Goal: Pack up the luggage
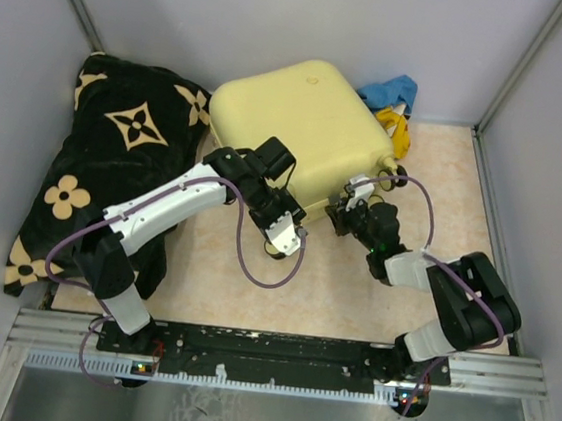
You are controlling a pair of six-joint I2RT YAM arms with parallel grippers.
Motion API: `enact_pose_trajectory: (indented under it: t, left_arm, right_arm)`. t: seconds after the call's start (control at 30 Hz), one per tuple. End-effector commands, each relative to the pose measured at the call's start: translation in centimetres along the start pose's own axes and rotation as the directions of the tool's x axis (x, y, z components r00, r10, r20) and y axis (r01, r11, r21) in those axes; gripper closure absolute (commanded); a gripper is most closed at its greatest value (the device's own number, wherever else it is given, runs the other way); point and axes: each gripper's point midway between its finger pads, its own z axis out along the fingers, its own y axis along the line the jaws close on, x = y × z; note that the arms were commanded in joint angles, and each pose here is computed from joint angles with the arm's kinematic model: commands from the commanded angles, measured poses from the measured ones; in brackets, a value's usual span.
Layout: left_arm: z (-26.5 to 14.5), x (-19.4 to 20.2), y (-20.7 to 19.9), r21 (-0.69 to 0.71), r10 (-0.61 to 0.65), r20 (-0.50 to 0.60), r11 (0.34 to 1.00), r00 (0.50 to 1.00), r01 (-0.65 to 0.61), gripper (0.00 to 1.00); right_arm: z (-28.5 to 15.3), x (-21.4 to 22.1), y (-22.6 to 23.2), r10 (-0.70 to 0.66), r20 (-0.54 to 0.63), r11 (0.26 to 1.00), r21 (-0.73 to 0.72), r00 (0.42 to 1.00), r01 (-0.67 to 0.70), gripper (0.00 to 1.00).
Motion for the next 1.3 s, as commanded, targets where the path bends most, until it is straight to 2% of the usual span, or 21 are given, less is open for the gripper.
enact_pose_trajectory:
  t: [0.0, 0.13, 0.23, 0.4, 0.5, 0.67, 0.83, 1.03, 1.27]
  left_arm:
    - [-0.6, 2.1, -3.6, 0.082, -0.189, -0.066, 0.978, 0.98, 0.194, 1.0]
    - [-0.5, 2.1, -3.6, 0.085, -0.192, -0.061, 0.977, 0.979, 0.197, 1.0]
    - [-0.4, 2.2, -4.0, 0.095, -0.199, -0.069, 0.974, 0.978, 0.205, 1.0]
    - [-0.6, 2.6, -4.9, 0.108, -0.215, -0.093, 0.968, 0.972, 0.225, 1.0]
    - [-0.9, 3.2, -5.7, 0.116, -0.224, -0.108, 0.965, 0.969, 0.236, 1.0]
    - [-1.6, 4.6, -6.5, 0.117, -0.249, -0.135, 0.957, 0.959, 0.265, 1.0]
    - [-2.2, 5.8, -6.9, 0.122, -0.265, -0.151, 0.951, 0.952, 0.284, 1.0]
    - [-2.8, 7.1, -8.1, 0.145, -0.281, -0.172, 0.941, 0.944, 0.306, 1.0]
    - [-3.1, 8.6, -10.1, 0.198, -0.278, -0.207, 0.927, 0.938, 0.318, 1.0]
  right_arm:
    - [-0.3, -3.6, 2.9, -0.046, 0.104, 0.992, -0.109, 0.994, 0.057, 1.0]
    - [-1.2, -3.8, 8.0, -0.084, 0.13, 0.964, -0.239, 0.988, 0.113, 1.0]
    - [-1.1, -3.6, 8.5, -0.065, 0.113, 0.969, -0.23, 0.991, 0.09, 1.0]
    - [-1.5, -3.0, 2.0, -0.072, 0.064, 0.997, -0.03, 0.995, 0.075, 1.0]
    - [-2.4, -4.5, -2.6, 0.018, 0.086, 0.996, 0.081, 0.996, -0.025, 1.0]
    - [-3.9, -8.3, -7.3, -0.065, 0.151, 0.967, 0.252, 0.986, 0.025, 1.0]
    - [-5.6, -6.9, -12.1, -0.101, 0.111, 0.941, 0.333, 0.989, 0.059, 1.0]
    - [-7.5, -7.2, -17.7, -0.147, 0.123, 0.906, 0.415, 0.981, 0.084, 1.0]
    - [-7.1, -8.2, -23.0, -0.205, 0.131, 0.892, 0.433, 0.97, 0.13, 1.0]
